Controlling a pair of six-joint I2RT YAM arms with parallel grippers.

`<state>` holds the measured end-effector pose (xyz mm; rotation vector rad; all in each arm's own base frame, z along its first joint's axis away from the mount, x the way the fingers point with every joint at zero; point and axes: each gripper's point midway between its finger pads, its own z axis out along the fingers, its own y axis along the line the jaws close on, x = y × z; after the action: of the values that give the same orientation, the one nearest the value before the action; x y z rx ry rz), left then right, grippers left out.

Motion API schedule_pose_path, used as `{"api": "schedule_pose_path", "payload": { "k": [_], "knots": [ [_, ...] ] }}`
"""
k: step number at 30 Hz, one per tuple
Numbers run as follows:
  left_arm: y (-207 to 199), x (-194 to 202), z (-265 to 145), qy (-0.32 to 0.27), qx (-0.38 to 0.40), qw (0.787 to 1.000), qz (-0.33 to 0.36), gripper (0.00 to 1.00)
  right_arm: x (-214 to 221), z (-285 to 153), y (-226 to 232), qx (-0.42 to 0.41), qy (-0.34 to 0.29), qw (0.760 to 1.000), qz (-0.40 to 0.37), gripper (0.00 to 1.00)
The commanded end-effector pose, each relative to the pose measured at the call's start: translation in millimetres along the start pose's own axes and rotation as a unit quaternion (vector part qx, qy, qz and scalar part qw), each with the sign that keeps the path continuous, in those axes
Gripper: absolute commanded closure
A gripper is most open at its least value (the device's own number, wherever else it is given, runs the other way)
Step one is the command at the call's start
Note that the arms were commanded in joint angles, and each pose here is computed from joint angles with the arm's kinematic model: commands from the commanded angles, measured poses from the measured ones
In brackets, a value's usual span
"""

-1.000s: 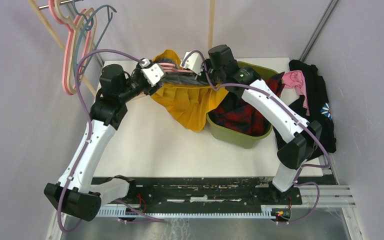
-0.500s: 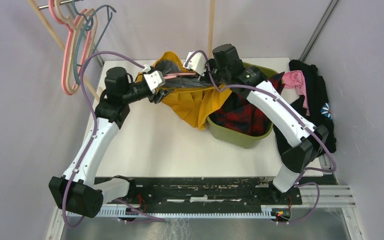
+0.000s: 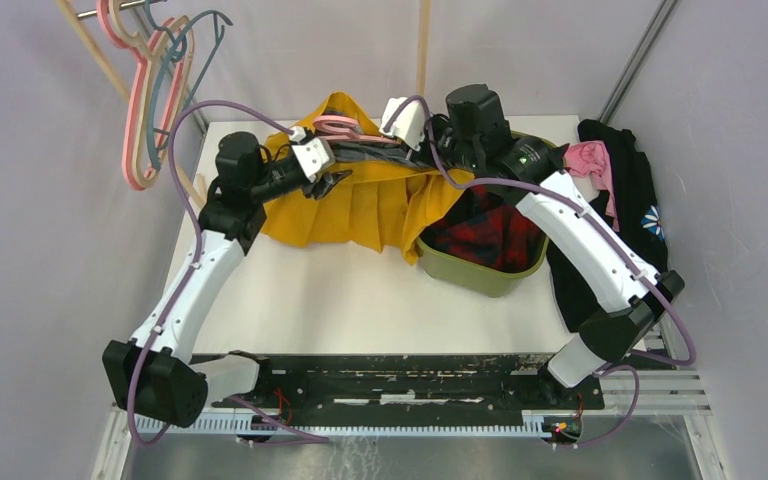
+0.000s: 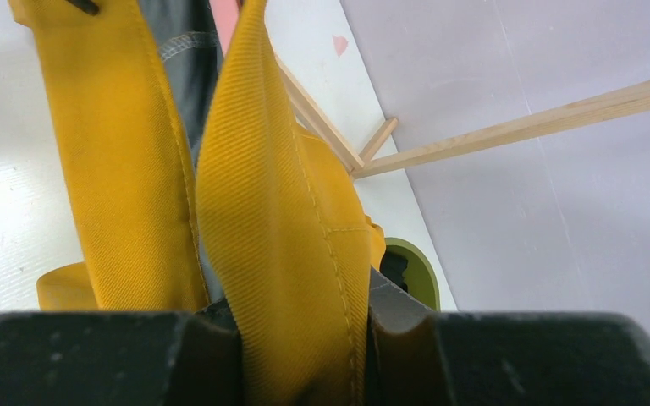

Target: Remove the skirt from the hanger

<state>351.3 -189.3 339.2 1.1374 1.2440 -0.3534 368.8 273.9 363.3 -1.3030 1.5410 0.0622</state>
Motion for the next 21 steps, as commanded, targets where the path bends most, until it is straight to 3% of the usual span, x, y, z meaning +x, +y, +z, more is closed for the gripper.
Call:
{"api": "schedule_pose_path", "payload": {
  "k": [1, 5, 7, 8, 14, 21],
  "knots": [
    [21.9, -48.2, -5.4, -0.048, -0.016, 0.998, 0.036, 0.38, -59.1, -40.5, -35.4, 0.067, -0.109, 0.992, -0.005, 0.99],
    [14.4, -69.8, -21.8, -0.060, -0.014, 0.998, 0.032, 0.34, -54.5, -35.8, -36.2, 0.070, -0.099, 0.993, -0.012, 0.99],
    [9.4, -73.7, -30.2, -0.055, -0.015, 0.998, 0.032, 0.19, -52.6, -33.6, -37.2, 0.072, -0.096, 0.993, -0.012, 0.99],
    [8.8, -75.9, -33.8, -0.054, -0.018, 0.998, 0.033, 0.17, -51.9, -32.4, -37.0, 0.071, -0.096, 0.993, -0.012, 0.99],
    [14.1, -75.8, -39.0, -0.045, -0.037, 0.997, 0.053, 0.19, -54.9, -28.4, -31.4, 0.058, -0.105, 0.993, -0.004, 0.99],
    [27.6, -57.9, -10.1, -0.048, -0.023, 0.997, 0.055, 0.20, -58.9, -32.7, -29.1, 0.053, -0.114, 0.992, -0.003, 0.99]
  ]
}}
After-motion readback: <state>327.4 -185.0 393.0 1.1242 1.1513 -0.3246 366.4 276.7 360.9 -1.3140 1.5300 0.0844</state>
